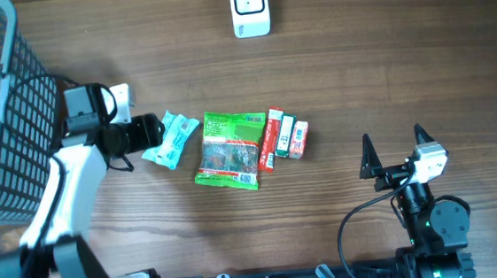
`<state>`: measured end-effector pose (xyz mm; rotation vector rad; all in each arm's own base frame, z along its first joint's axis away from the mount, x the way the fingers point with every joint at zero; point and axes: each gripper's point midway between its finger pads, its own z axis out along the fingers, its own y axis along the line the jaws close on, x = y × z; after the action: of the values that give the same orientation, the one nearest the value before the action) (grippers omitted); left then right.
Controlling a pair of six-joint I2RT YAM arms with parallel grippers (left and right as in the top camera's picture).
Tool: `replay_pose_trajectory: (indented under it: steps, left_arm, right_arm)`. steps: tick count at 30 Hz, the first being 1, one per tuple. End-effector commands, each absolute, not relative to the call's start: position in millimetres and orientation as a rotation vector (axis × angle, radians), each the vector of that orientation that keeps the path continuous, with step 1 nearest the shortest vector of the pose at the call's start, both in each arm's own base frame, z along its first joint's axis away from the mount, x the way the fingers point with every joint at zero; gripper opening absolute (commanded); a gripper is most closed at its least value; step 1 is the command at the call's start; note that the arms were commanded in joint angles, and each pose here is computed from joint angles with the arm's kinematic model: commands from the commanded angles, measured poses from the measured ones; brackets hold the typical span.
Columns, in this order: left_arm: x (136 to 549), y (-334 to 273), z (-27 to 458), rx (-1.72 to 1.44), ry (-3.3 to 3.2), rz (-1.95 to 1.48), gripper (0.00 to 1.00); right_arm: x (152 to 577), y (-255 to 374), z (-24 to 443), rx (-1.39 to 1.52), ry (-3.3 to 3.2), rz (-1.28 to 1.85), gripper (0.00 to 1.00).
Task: Scan the item barcode
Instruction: 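Regrasp the wipes pack with the left gripper and lift it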
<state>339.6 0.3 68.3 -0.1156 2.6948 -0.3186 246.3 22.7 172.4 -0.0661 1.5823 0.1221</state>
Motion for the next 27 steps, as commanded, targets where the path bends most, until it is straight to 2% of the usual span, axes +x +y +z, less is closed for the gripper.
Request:
replay_pose_trajectory:
  steps: [1,4,8,14,18,22,27]
  left_arm:
    - [328.5,-2.0,31.1,-0.007,2.815,-0.323,0.80]
    - [317.8,-15.2,20.3,-0.011,2.866,-0.444,0.79]
    - [308.4,-26.9,19.7,-0.016,2.891,-0.553,0.71]
    - [295.3,-45.7,23.9,-0.027,2.904,-0.725,0.64]
    - [296.9,-36.4,19.9,-0.031,2.920,-0.639,0.73]
    - [313.6,-34.3,22.2,-0.029,2.855,-0.616,0.76]
    - [317.1,-34.6,22.3,-0.192,2.853,-0.636,0.77]
  right_arm:
    - [245.9,24.5,174.3,-0.082,1.573,0.125,1.00]
    - [245.9,24.5,174.3,-0.082,1.573,0.125,1.00]
    - [245.9,24.5,174.3,-0.082,1.573,0.124,1.00]
    - [245.9,24.5,174.3,-0.082,1.573,0.124,1.00]
    - [245.9,24.4,174.3,-0.082,1.573,0.124,1.00]
    - [245.9,24.5,174.3,-0.082,1.573,0.124,0.99]
    - [245.9,24.5,174.3,-0.082,1.573,0.125,1.00]
